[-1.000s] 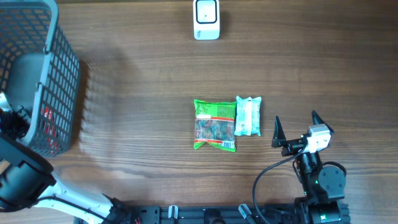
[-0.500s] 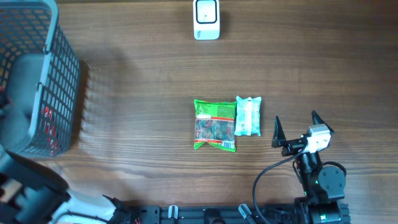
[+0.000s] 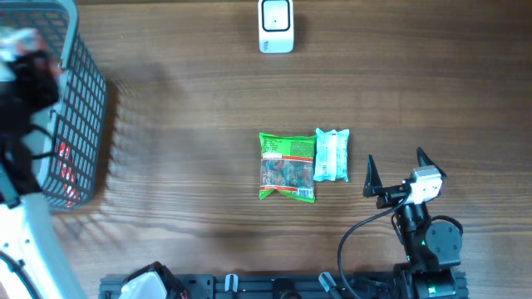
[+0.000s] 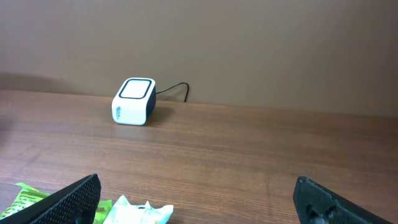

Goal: Scan the item barcode
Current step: 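Carry the small green and red boxes to the table left of the bags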

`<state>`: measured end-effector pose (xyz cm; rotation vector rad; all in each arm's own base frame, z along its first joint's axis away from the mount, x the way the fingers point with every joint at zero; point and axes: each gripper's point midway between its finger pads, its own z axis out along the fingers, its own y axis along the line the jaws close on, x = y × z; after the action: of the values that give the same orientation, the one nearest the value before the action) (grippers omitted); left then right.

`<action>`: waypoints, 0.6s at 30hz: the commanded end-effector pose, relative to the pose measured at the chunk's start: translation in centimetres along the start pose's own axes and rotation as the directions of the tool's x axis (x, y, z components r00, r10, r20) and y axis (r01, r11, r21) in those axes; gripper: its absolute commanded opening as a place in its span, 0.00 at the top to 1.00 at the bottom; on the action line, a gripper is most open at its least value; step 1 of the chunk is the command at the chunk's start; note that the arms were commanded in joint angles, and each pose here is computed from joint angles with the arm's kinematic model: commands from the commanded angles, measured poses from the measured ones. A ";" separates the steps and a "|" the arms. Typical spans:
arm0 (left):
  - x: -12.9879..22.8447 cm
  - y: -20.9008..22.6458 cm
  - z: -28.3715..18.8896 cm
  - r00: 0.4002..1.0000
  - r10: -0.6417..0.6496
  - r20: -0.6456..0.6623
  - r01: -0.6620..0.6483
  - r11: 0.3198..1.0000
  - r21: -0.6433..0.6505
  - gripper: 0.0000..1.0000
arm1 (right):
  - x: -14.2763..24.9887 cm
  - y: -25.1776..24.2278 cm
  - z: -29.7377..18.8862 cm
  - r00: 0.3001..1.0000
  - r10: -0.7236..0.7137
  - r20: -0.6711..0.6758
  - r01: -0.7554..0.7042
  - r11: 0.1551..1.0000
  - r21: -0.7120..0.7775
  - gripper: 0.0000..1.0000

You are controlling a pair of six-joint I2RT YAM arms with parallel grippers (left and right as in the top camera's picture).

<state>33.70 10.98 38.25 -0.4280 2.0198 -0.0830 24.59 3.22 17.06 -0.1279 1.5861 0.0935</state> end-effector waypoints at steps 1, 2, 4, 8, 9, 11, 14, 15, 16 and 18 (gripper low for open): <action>3.7 -5.5 0.4 0.989 -0.010 -0.148 0.029 0.991 0.131 0.59 | -0.1 -0.2 0.0 1.000 -0.002 0.005 0.002 1.000 0.012 0.00; 5.2 -6.9 0.8 0.979 0.015 -0.205 0.018 0.987 0.161 0.60 | -0.1 -0.2 0.0 1.000 -0.002 0.005 0.002 1.000 0.012 0.00; 7.9 -9.1 1.6 0.950 0.063 -0.306 0.000 0.979 0.203 0.60 | -0.1 -0.2 0.0 1.000 -0.002 0.005 0.002 1.000 0.012 0.00; 14.1 -12.6 4.0 0.843 0.170 -0.511 -0.039 0.966 0.256 0.61 | -0.1 -0.2 0.0 1.000 -0.002 0.005 0.002 1.000 0.012 0.00; 15.5 -13.2 4.6 0.812 0.190 -0.551 -0.048 0.964 0.263 0.61 | -0.1 -0.2 0.0 1.000 -0.002 0.005 0.002 1.000 0.012 0.00; 18.8 -14.6 6.2 0.735 0.237 -0.636 -0.064 0.957 0.282 0.61 | -0.1 -0.2 0.0 1.000 -0.002 0.005 0.002 1.000 0.012 0.00; 23.2 -15.9 8.3 0.628 0.265 -0.731 -0.076 0.956 0.282 0.63 | -0.1 -0.2 0.0 1.000 -0.002 0.005 0.002 1.000 0.012 0.00; 24.6 -16.2 8.9 0.597 0.266 -0.757 -0.078 0.958 0.275 0.64 | -0.1 -0.2 0.0 1.000 -0.002 0.005 0.002 1.000 0.012 0.00; 26.2 -16.7 9.6 0.561 0.266 -0.783 -0.081 0.960 0.268 0.64 | -0.1 -0.2 0.0 1.000 -0.002 0.005 0.002 1.000 0.012 0.00; 28.6 -17.4 10.8 0.512 0.281 -0.812 -0.094 0.958 0.272 0.64 | -0.1 -0.2 0.0 1.000 -0.002 0.005 0.002 1.000 0.012 0.00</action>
<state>35.74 -11.40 16.65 0.0038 2.8989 -0.4411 24.59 3.21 17.09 -0.1278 1.5853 0.0929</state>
